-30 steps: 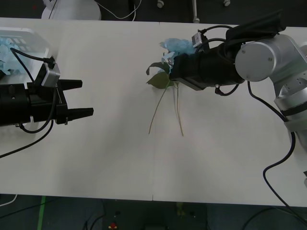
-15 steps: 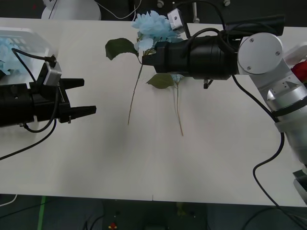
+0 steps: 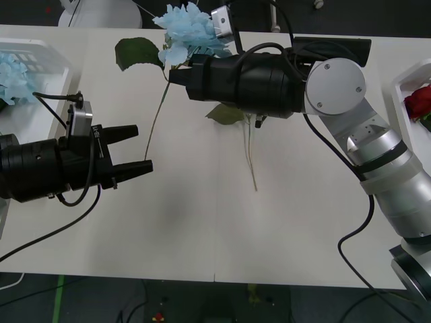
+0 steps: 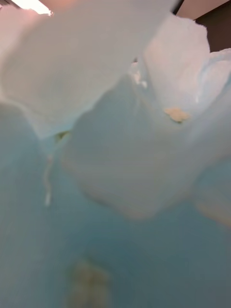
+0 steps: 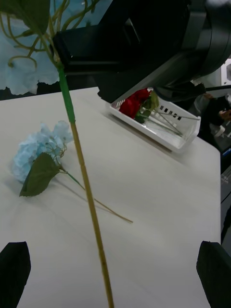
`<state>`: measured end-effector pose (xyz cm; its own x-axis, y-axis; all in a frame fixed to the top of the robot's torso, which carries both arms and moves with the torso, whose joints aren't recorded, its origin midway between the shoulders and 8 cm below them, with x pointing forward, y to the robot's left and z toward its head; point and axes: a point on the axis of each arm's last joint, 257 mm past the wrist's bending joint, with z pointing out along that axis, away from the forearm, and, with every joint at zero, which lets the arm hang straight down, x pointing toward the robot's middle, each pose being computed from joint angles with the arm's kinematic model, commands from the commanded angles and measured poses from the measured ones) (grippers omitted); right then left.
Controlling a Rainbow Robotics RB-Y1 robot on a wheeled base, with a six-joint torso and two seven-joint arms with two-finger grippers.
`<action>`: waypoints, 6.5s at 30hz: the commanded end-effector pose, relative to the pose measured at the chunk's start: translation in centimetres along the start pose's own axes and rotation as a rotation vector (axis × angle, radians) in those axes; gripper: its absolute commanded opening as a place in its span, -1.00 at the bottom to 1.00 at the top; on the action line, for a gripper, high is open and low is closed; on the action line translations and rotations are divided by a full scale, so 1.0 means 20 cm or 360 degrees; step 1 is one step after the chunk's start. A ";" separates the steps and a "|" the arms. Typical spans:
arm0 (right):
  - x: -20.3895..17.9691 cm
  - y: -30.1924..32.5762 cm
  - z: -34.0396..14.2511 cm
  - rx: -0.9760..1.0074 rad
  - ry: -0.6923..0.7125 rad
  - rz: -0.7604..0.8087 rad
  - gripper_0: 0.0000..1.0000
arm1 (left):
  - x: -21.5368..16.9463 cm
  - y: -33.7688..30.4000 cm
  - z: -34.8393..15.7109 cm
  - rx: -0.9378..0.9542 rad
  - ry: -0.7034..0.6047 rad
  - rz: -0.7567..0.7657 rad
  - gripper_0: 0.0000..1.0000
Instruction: Put the red flowers into the right box and the blue flowers into the left box
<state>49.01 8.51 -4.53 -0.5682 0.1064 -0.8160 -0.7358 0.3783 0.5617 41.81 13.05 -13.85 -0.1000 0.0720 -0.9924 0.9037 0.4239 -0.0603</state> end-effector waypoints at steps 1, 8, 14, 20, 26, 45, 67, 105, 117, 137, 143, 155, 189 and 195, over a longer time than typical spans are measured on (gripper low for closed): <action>-0.05 0.14 0.05 -0.0085 -0.0021 -0.0100 -1.00 | -0.04 -0.10 0.05 0.0060 -0.0108 -0.0237 1.00; -0.04 0.15 0.05 -0.0103 -0.0012 -0.0081 -1.00 | -0.09 -0.05 0.18 0.0007 -0.0122 -0.0342 1.00; -0.03 0.15 0.05 -0.0104 0.0004 -0.0076 -1.00 | -0.09 -0.02 0.30 -0.0028 -0.0035 -0.0405 1.00; -0.02 0.15 0.05 -0.0109 0.0016 -0.0072 -1.00 | -0.08 -0.05 0.39 -0.0011 0.0027 -0.0480 -0.54; -0.02 0.15 0.04 -0.0110 0.0016 -0.0070 -1.00 | -0.10 -0.04 0.39 -0.0017 0.0019 -0.0534 -1.00; -0.02 0.13 0.02 -0.0095 0.0021 -0.0049 0.07 | -0.14 0.04 0.34 -0.0090 -0.0045 -0.0546 -1.00; 0.00 -0.47 -0.27 0.0525 0.0227 0.0048 1.00 | -0.29 0.77 -0.53 -0.0721 -0.0066 -0.0489 -1.00; 0.45 -1.20 -0.25 0.1373 0.0501 -0.0124 1.00 | 0.15 1.64 -2.14 -0.2314 0.0641 -0.0453 -0.67; 0.52 -1.23 -0.22 0.1437 0.0571 -0.0213 1.00 | 0.08 1.59 -1.85 -0.2002 0.0463 -0.0620 0.91; 0.62 -1.29 -0.17 0.1452 0.0621 -0.0336 0.14 | -0.17 1.03 -0.93 -0.0865 0.0047 -0.0835 0.93; 0.62 -1.28 -0.16 0.1447 0.0626 -0.0329 -1.00 | -0.09 0.89 -0.59 -0.0622 0.0012 -0.0716 0.93; 0.44 -1.15 -0.19 0.1336 0.0544 -0.0291 -1.00 | 0.10 0.54 -0.18 -0.0328 0.0139 -0.0424 0.94; 0.02 0.01 0.18 0.0143 -0.0022 -0.0390 -1.00 | -0.10 0.18 0.07 -0.0150 -0.0255 -0.0424 0.94; 0.08 0.12 0.22 0.0034 0.0006 -0.0312 -1.00 | -0.10 0.10 0.21 -0.0129 -0.0301 -0.0432 0.93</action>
<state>50.20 11.46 -7.47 -0.4334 0.0040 -0.9012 -0.7903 0.4789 0.3822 46.82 12.90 -13.05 -0.3095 -0.2276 -0.9233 0.7771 0.4991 -0.3835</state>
